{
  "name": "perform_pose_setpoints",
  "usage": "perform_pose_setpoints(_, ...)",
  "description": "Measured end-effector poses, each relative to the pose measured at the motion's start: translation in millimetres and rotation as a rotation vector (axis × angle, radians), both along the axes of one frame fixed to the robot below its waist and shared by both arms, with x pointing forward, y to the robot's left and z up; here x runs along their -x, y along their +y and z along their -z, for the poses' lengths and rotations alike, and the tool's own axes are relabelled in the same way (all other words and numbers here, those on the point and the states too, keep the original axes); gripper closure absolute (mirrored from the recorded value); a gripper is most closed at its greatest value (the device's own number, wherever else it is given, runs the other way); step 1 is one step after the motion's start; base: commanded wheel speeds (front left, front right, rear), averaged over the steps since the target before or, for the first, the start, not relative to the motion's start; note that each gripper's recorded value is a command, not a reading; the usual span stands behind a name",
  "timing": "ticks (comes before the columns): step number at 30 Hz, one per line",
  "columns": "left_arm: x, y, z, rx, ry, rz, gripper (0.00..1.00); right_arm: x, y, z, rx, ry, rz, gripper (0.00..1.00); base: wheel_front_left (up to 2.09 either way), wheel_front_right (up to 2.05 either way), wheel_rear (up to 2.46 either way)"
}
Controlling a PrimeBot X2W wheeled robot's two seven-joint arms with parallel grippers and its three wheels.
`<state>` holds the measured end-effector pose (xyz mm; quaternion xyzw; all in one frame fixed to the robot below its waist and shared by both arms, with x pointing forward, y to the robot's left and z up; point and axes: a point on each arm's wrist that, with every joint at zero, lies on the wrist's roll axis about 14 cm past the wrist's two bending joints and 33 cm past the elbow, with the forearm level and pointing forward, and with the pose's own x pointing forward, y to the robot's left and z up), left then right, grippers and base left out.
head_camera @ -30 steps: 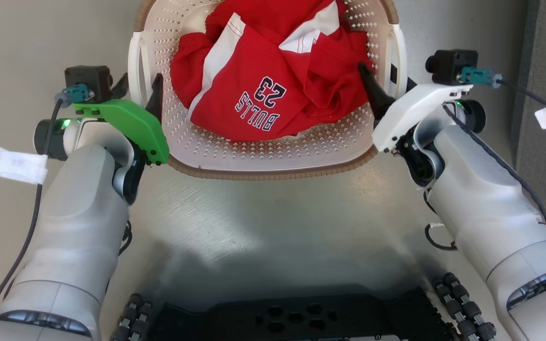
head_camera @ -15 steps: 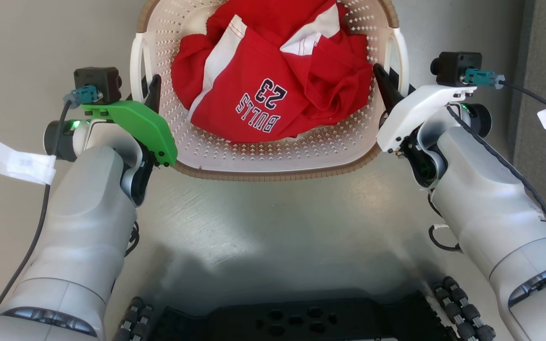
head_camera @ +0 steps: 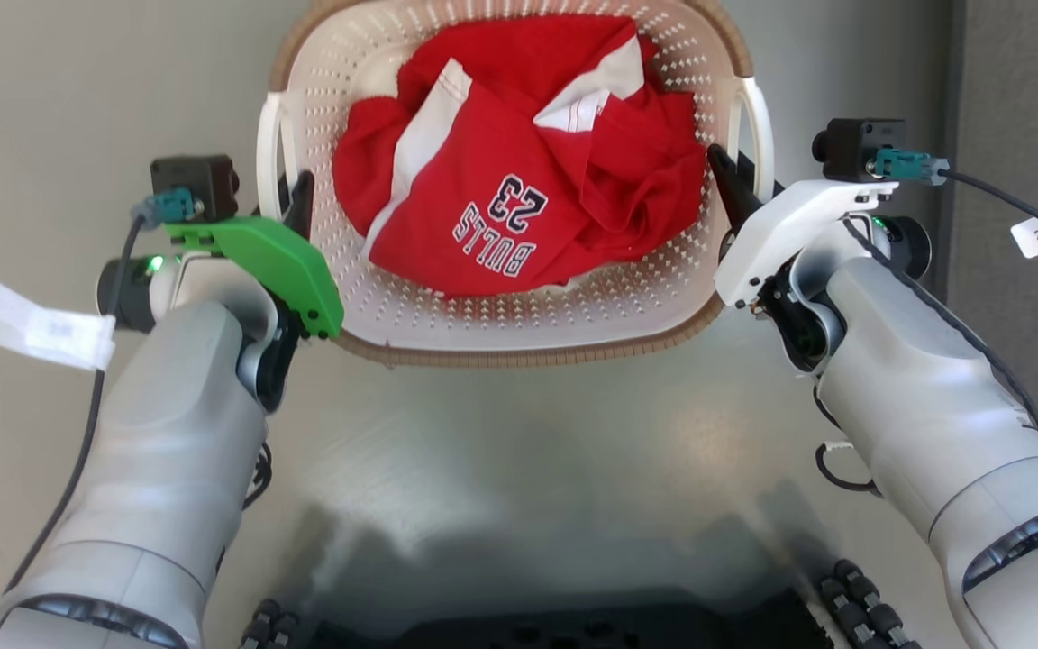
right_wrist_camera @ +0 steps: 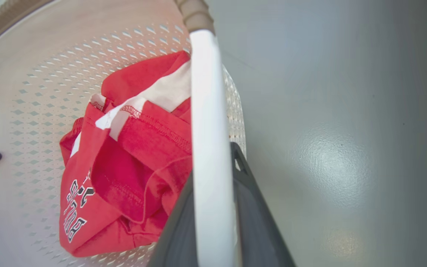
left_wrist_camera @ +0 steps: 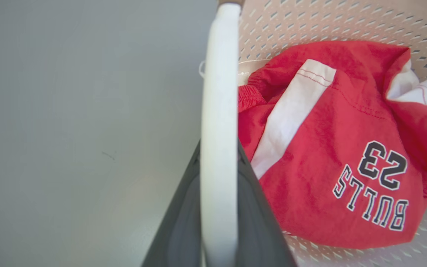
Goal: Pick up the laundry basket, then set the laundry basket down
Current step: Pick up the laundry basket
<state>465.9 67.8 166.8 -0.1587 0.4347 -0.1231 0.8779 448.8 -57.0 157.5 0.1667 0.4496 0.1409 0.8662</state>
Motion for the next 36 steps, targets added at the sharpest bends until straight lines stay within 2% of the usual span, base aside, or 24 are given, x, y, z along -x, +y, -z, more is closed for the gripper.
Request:
perform_pose_setpoints(15, 14, -4, -59, 0.012, -0.040, 0.002, 1.00, 2, -6, -66, 0.002, -0.050, 0.006, 1.00, 0.00, 0.00, 0.00)
perform_pose_setpoints(36, 79, -7, -112, 0.016, 0.025, 0.030, 1.00, 67, -8, -123, -0.005, 0.030, -0.007, 1.00, 0.00, 0.00, 0.00)
